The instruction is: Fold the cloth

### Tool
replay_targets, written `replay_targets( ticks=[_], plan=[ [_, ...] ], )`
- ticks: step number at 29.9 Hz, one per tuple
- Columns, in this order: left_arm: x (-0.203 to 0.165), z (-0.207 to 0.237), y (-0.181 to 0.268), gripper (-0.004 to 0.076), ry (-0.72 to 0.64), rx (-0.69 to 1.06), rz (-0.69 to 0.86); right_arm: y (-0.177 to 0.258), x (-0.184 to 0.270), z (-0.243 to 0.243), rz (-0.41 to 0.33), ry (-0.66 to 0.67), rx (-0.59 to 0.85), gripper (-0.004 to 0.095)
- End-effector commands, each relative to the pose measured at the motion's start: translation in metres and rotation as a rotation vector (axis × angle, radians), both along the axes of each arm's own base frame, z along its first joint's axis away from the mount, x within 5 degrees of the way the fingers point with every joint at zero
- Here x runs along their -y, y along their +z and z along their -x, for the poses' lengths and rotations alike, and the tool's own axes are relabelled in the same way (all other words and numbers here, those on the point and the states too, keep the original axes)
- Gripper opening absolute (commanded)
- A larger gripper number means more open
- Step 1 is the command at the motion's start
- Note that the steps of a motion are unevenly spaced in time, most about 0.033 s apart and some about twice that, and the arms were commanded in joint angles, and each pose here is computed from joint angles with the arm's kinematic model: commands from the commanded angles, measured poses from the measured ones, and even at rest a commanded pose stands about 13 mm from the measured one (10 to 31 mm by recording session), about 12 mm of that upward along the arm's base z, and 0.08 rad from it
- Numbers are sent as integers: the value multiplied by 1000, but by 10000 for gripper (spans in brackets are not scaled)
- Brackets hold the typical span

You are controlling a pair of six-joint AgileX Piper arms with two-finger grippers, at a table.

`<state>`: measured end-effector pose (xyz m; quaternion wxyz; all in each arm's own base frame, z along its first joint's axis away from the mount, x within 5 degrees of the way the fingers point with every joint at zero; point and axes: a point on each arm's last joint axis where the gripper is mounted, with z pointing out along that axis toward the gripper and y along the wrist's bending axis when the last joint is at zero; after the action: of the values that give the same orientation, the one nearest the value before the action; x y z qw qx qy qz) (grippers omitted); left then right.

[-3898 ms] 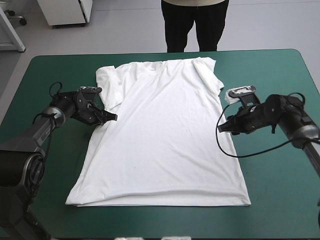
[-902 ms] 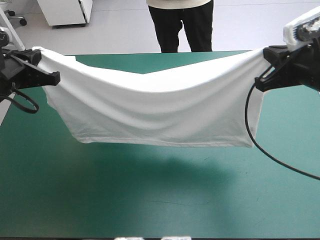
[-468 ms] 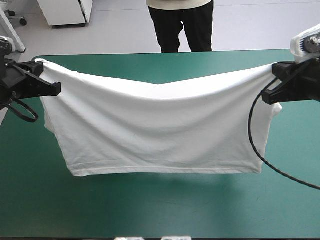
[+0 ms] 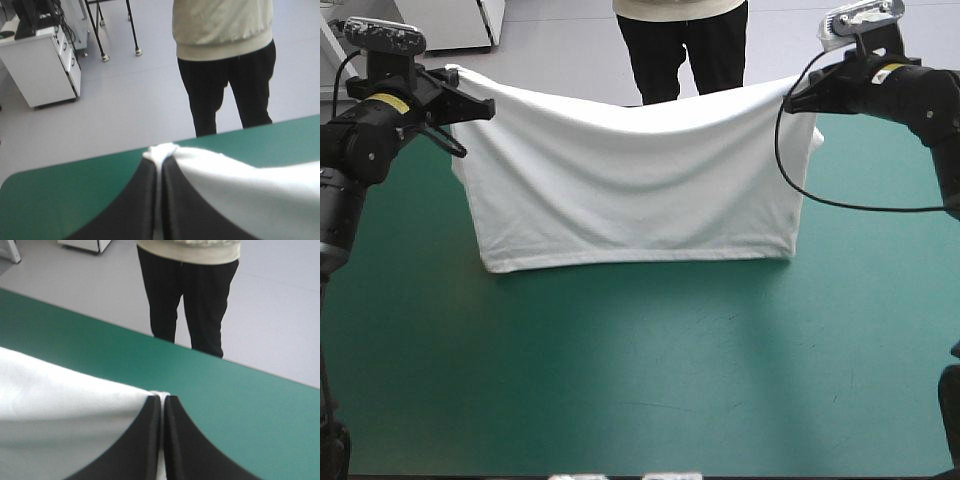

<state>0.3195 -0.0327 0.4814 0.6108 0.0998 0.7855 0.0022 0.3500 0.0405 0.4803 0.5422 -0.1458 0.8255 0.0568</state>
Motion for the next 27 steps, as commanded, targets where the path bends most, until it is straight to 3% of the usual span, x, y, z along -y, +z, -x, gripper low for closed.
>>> replay_targets(
  ticks=[1, 5, 9, 15, 19, 27],
  plan=[
    [1, -6, 38, -9, 8, 281, 38, 49, 7, 0, -70, -45, 295, -18],
    [2, -21, 49, -9, 10, 360, 47, 66, 5, -8, -94, -34, 364, -17],
    [4, -35, 47, -9, 9, 333, 43, 59, 2, -18, -89, -4, 302, -17],
    [8, -70, -18, -9, -1, -39, 15, -13, -3, -54, -16, 57, -13, -17],
    [12, -85, -73, -9, -5, -283, 41, -65, -6, -68, -36, 63, -175, -17],
    [16, -71, -134, -9, -42, -538, 56, -124, -7, -50, -29, 90, -406, -17]
  ],
)
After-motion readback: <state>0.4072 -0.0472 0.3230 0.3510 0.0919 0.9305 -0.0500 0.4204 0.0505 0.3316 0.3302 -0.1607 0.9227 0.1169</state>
